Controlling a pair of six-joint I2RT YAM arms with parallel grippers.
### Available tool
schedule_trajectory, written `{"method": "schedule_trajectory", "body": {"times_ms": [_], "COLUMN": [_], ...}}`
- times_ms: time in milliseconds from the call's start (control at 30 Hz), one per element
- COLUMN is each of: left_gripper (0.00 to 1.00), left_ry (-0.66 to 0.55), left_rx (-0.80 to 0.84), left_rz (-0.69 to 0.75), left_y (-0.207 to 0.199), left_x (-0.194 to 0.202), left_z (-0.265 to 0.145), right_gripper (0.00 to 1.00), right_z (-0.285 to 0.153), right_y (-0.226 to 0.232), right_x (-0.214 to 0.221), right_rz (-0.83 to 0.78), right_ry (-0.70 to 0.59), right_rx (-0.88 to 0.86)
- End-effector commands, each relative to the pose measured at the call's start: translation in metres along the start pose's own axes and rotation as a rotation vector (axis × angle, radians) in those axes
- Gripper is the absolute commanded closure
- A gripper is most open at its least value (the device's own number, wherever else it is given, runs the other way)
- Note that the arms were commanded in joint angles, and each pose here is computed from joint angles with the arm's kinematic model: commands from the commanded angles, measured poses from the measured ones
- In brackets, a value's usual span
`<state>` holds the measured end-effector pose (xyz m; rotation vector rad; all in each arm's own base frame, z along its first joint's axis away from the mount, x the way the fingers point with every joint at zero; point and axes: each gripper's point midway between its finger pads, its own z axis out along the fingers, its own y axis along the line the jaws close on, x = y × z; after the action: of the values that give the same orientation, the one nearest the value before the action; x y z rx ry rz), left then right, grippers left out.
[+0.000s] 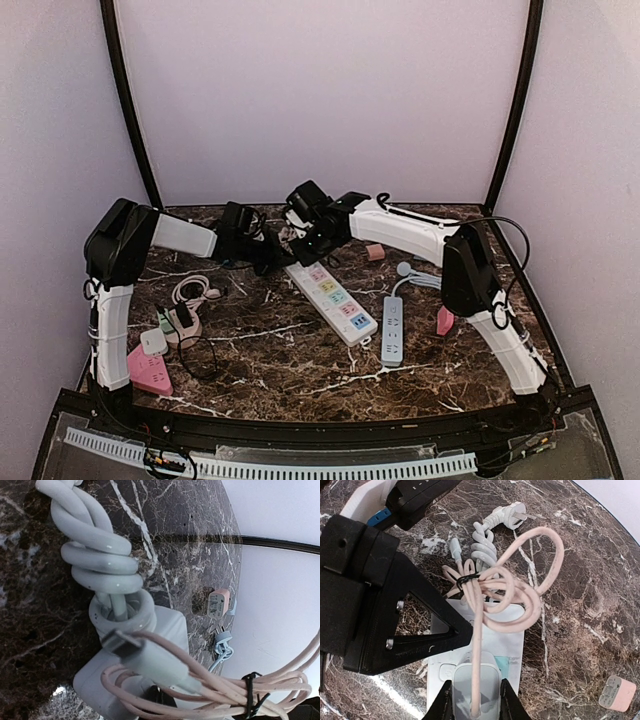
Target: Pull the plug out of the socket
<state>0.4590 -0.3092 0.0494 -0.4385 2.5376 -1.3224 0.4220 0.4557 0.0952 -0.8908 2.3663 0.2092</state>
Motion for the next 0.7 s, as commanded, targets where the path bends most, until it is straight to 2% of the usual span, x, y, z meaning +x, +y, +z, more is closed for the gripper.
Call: {"method": "schedule_trajectory", "body": {"times_ms": [0,367,467,667], "left_gripper": [1.0,1.0,1.0,1.0], "left_ry": [0.048,0.071,0.072,0.061], "left_rx": [-0.247,-0.261,-0.247,-0.175], "left_rz": [-0.114,-0.104,-0.07,0.046], "left_y": [0.084,0.085,0.069,0.01], "left_x": [0.023,0.027,0.023,0.015], "left_z": [0.008,0.009,0.008,0.002], "right_gripper": [0.93,0.93,0.93,0.93], "right_z": [-0.083,-0.092,-0.092,-0.077], "right_y": [-0.011,-0.021,-0.036,-0.075], "right_x": [-0.069,-0.07,-0.07,-0.066], "right_rz": [0.021,0.055,0.098,0.246], "right_ry": [-0.219,-0.226,-0.226,-0.212], "right_rx": [0.008,-0.009,-0.039,-0.201]}}
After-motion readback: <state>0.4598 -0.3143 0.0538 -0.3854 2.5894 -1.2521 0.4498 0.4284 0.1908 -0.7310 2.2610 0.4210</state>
